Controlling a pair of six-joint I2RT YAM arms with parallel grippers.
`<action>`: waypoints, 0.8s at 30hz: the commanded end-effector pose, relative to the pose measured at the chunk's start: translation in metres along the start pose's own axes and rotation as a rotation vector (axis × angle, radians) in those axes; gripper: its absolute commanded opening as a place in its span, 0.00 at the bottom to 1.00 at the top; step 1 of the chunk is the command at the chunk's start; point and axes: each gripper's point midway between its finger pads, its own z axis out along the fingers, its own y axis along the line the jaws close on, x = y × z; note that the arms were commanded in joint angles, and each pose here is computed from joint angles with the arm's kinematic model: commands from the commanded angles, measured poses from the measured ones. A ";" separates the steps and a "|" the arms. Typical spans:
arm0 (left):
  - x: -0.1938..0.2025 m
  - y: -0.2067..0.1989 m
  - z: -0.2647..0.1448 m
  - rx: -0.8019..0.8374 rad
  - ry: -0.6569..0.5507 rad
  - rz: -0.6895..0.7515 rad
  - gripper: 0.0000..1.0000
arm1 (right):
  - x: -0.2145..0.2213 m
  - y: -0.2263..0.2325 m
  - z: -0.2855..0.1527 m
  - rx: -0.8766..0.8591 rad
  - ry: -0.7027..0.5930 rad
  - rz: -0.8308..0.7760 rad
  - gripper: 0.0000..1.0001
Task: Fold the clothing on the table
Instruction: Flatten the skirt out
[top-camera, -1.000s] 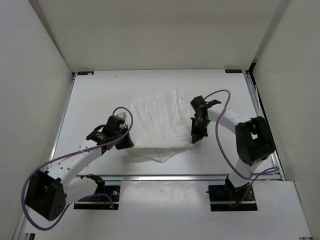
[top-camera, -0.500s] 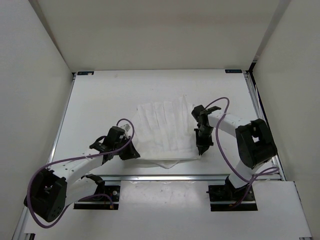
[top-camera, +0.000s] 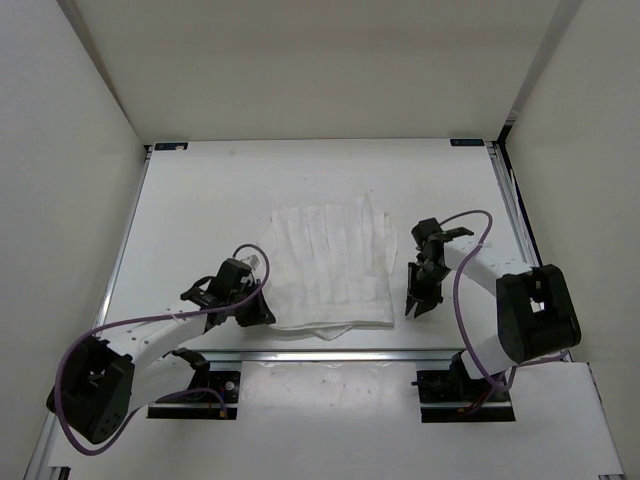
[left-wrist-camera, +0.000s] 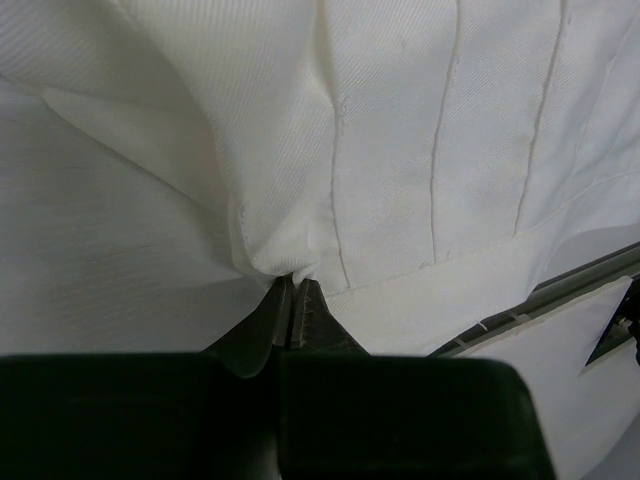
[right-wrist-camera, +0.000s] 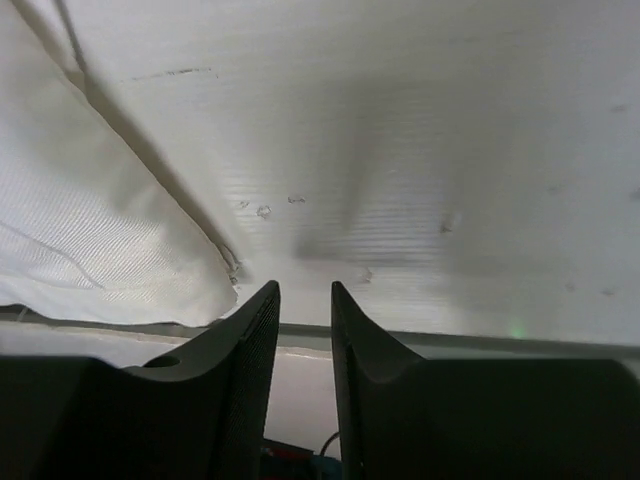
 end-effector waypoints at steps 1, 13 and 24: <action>0.000 0.002 -0.001 -0.030 0.002 0.037 0.00 | 0.000 0.031 0.011 -0.195 0.006 0.049 0.33; 0.004 0.001 -0.002 -0.044 0.017 0.080 0.00 | -0.003 0.049 0.022 -0.382 -0.054 0.167 0.47; 0.002 0.002 -0.003 -0.041 0.013 0.072 0.00 | -0.010 0.045 0.014 -0.394 -0.126 0.214 0.47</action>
